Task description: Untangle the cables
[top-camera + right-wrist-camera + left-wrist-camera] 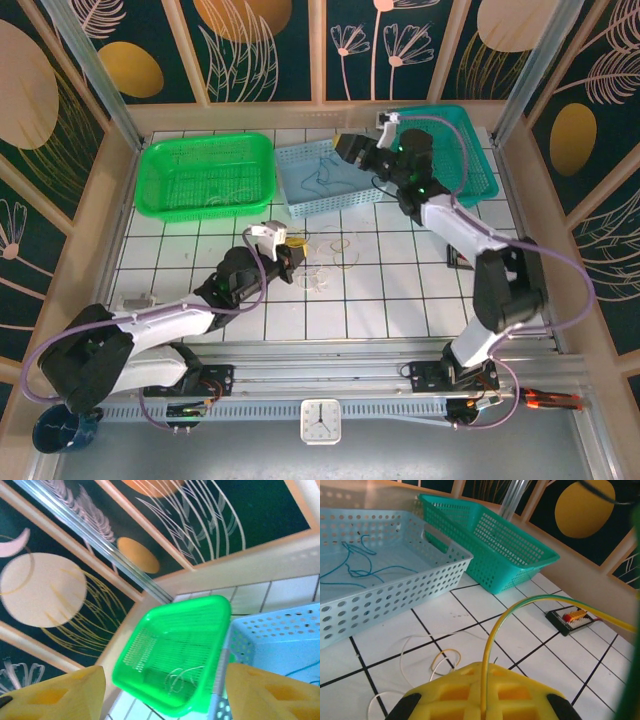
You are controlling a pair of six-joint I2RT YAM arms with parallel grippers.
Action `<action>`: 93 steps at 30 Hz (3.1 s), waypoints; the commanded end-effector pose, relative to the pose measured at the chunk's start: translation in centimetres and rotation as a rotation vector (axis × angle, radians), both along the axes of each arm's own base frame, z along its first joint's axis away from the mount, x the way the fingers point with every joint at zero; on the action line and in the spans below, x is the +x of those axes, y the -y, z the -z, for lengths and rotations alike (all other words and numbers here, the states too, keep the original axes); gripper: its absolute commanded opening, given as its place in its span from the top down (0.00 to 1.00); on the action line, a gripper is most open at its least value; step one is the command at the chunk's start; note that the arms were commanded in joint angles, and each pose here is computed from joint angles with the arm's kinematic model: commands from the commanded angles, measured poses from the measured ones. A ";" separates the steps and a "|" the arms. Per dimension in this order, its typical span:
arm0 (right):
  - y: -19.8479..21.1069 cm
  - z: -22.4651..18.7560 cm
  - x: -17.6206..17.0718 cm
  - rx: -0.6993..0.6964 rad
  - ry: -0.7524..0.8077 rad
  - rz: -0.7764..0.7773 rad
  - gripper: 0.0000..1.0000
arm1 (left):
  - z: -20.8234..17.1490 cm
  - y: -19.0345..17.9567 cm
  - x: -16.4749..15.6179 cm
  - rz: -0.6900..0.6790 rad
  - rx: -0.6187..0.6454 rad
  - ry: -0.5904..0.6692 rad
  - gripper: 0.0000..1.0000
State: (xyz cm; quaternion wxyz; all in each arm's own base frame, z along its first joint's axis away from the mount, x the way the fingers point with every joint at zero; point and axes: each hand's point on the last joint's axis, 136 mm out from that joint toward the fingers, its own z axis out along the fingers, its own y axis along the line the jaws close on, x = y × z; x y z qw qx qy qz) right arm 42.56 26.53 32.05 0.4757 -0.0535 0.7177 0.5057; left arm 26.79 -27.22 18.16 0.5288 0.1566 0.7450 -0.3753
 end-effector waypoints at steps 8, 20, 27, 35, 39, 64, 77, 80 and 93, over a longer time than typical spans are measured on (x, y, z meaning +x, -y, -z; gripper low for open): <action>-1.0 0.5 -13.1 -0.067 0.070 -0.129 0.37 | -2.2 2.4 0.1 0.084 -0.092 -0.009 1.00; -2.5 2.9 -18.6 -0.139 0.079 -0.260 0.39 | -2.3 4.7 -0.4 0.201 -0.100 -0.047 1.00; -3.4 3.7 -18.1 -0.164 0.071 -0.274 0.43 | -2.3 5.1 -0.4 0.221 -0.100 -0.054 1.00; -4.4 4.1 -17.9 -0.160 0.060 -0.311 0.50 | -2.2 5.2 -0.7 0.234 -0.093 -0.060 1.00; -4.7 4.0 -17.8 -0.156 0.059 -0.322 0.54 | -2.2 5.3 -0.8 0.242 -0.092 -0.063 1.00; 1.5 -2.9 -15.2 -0.067 0.181 -0.109 1.00 | -0.3 5.6 -0.9 0.256 -0.070 -0.092 1.00; 2.6 -1.6 -13.6 -0.085 0.139 -0.072 1.00 | -1.0 5.3 -0.8 0.246 -0.086 -0.068 1.00; 1.9 0.2 -14.5 -0.107 0.119 -0.112 0.70 | -1.5 5.1 -0.6 0.225 -0.101 -0.068 1.00; 1.9 4.3 -16.9 -0.363 0.163 -0.063 0.42 | -1.2 9.1 -0.6 0.340 -0.267 -0.439 1.00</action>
